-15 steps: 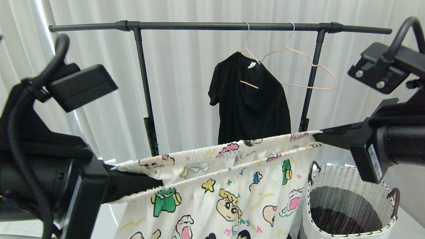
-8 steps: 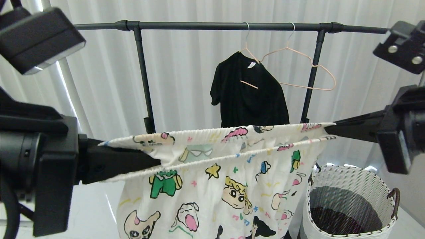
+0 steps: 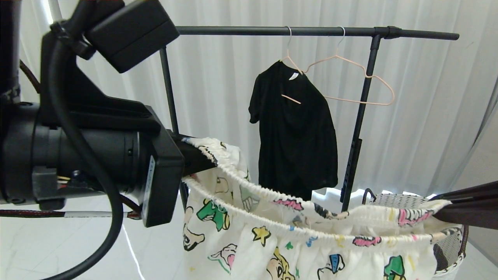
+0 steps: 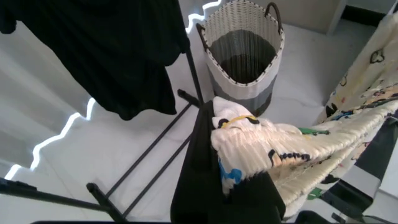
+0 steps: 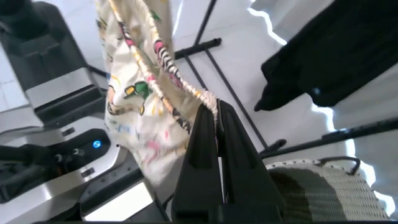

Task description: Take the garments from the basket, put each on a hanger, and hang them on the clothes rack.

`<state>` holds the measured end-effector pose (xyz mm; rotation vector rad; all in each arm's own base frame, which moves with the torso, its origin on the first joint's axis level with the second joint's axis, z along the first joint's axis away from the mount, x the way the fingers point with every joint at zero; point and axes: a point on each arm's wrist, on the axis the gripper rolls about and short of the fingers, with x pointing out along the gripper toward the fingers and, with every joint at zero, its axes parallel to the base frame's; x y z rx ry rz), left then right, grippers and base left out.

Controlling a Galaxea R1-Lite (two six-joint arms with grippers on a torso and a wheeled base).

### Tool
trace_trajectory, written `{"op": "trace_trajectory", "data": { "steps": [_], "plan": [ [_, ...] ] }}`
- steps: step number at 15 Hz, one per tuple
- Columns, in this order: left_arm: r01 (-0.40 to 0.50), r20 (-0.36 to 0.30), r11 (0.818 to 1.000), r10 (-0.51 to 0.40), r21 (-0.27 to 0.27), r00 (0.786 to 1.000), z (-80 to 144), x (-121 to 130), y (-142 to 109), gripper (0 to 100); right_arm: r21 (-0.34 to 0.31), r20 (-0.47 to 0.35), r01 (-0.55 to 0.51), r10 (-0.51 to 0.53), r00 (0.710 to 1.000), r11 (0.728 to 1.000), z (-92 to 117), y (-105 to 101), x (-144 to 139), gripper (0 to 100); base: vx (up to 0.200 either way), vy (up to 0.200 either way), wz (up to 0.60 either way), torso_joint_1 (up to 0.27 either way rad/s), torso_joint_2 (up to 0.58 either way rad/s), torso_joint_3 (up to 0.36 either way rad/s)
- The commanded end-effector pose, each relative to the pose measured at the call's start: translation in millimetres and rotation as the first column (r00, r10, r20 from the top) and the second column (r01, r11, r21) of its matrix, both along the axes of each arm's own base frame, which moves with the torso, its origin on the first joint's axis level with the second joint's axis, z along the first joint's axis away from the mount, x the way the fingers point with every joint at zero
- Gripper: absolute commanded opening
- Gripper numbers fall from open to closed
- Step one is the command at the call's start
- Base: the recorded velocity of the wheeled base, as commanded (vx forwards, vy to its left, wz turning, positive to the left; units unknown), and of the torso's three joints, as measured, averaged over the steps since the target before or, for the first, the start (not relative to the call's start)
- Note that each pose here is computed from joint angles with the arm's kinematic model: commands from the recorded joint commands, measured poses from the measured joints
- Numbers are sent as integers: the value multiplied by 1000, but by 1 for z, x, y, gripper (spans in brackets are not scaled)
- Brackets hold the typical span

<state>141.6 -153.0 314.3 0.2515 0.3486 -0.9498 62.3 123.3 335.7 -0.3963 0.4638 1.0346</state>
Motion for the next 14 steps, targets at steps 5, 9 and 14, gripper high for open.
{"op": "trace_trajectory", "data": {
  "steps": [5,9,14],
  "plan": [
    [-27,-18,1000,28,14,999,-5,-1,2,0,-6,3,13,-13,1000,1000,-1,2,2,0,0,0,0,0,0,0],
    [-7,-164,996,22,92,986,-13,-31,24,0,24,37,168,-169,985,985,14,4,27,0,0,0,0,0,0,0],
    [-43,-424,998,55,36,904,-8,-56,21,0,87,55,172,-177,983,981,29,37,55,0,0,0,0,0,0,0]
  ]
}}
